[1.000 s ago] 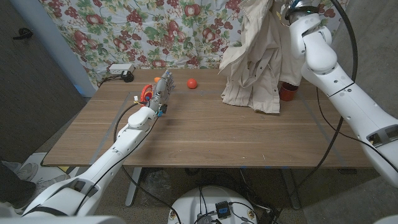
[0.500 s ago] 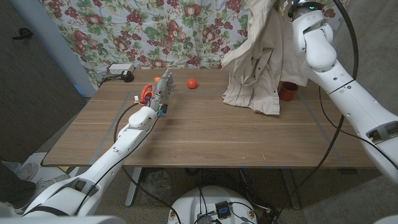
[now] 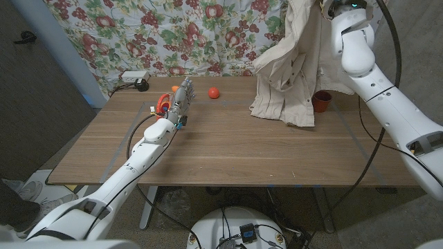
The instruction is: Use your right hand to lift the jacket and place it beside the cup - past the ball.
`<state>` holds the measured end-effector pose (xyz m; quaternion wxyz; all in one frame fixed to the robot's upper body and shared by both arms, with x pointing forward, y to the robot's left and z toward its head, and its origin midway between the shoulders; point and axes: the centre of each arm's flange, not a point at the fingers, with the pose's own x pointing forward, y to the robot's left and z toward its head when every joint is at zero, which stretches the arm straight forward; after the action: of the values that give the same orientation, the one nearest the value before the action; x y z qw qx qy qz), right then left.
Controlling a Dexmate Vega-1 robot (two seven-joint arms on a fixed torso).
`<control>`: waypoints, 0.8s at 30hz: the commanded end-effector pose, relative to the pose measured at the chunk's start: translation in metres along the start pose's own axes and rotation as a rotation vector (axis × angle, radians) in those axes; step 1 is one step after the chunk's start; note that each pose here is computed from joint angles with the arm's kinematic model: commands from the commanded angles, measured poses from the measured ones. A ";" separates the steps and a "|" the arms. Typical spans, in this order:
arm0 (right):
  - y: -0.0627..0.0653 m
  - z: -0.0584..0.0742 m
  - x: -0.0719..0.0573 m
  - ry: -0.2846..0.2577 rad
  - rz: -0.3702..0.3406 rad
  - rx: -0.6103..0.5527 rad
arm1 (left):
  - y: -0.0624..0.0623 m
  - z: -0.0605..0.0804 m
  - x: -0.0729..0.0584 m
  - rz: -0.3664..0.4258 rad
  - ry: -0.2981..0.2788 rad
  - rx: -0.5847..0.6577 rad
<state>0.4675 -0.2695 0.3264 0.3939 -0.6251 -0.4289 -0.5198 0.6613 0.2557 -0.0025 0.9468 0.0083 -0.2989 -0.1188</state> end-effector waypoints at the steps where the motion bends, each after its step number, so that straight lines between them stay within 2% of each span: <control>1: 0.005 -0.020 0.005 0.080 -0.015 -0.038 | -0.005 0.000 -0.001 0.005 -0.001 0.000; 10: 0.009 -0.028 0.008 0.146 -0.025 -0.061 | -0.007 0.000 -0.004 0.010 -0.001 0.004; 24: 0.020 -0.034 0.016 0.172 -0.012 -0.080 | -0.009 0.000 -0.009 0.023 0.000 0.000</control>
<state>0.4708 -0.2984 0.3406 0.3966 -0.5941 -0.3912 -0.5803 0.6561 0.2493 -0.0061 0.9475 0.0068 -0.2991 -0.1129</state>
